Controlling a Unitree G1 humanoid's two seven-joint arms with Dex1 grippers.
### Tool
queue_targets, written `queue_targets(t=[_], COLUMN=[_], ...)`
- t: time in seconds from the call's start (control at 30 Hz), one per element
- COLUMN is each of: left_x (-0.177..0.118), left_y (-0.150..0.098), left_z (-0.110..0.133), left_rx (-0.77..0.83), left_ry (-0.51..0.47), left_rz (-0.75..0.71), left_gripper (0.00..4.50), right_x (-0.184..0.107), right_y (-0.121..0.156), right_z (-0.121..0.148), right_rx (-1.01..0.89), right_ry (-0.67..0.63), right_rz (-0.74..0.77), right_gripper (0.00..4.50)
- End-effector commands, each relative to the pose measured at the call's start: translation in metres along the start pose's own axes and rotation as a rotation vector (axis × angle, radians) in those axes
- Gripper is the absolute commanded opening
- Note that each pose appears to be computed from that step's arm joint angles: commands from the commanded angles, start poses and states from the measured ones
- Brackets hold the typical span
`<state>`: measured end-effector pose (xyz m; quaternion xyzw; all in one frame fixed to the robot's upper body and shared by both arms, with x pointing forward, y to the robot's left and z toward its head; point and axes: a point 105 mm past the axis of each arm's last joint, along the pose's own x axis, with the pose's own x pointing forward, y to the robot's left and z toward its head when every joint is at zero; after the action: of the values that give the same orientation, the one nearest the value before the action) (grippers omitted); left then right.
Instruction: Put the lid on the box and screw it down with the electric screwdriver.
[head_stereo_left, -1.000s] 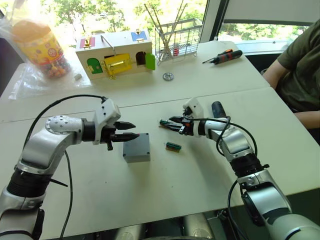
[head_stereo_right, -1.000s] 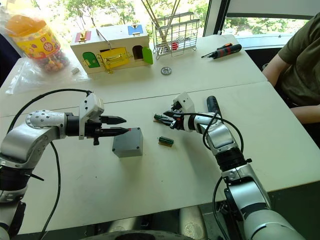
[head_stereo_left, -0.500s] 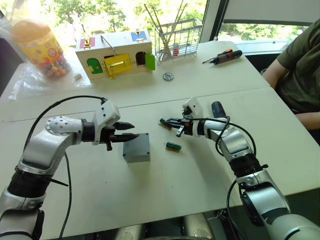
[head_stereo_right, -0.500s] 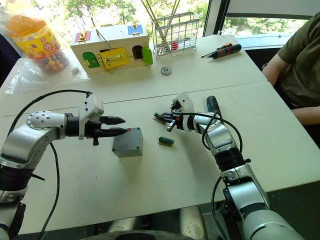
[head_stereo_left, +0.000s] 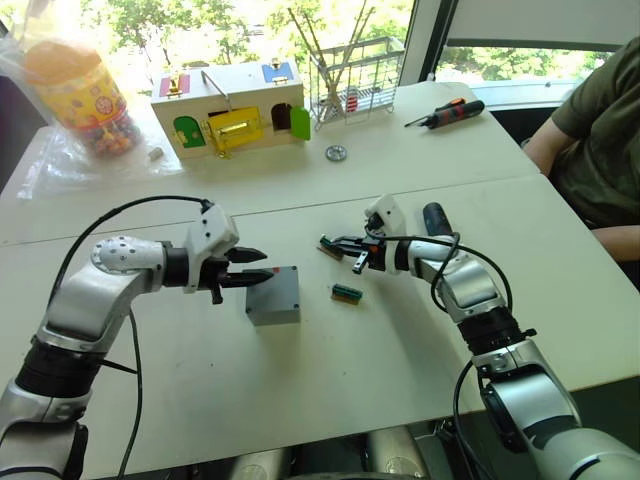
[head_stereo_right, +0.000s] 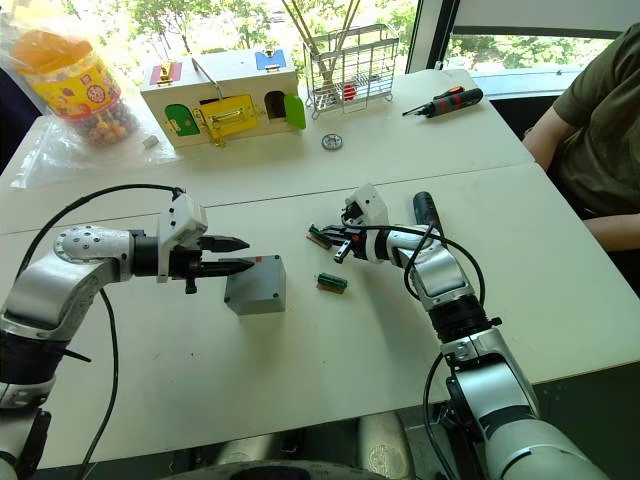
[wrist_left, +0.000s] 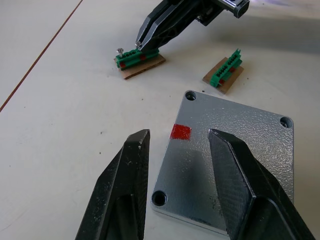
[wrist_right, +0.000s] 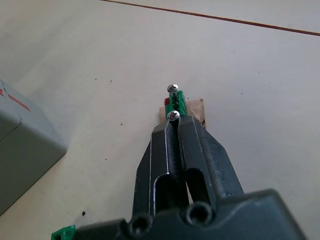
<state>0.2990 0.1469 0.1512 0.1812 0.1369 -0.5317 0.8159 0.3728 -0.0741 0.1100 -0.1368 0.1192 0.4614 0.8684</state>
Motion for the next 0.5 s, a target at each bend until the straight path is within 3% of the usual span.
queue_targets(t=[0.03, 0.5], left_x=[0.0007, 0.0036], left_y=[-0.0003, -0.0021], left_z=[0.0025, 0.0033], left_rx=[0.023, 0.025], left_ry=[-0.008, -0.013], left_rz=[-0.003, -0.003], left_gripper=[1.86, 1.86], right_x=[-0.0018, -0.0007], right_y=[-0.0055, -0.0073], right_z=[0.0089, 0.0185], right_rx=[-0.001, 0.011], right_ry=[-0.028, -0.06], right_rz=[-0.023, -0.028], right_gripper=[1.34, 1.34])
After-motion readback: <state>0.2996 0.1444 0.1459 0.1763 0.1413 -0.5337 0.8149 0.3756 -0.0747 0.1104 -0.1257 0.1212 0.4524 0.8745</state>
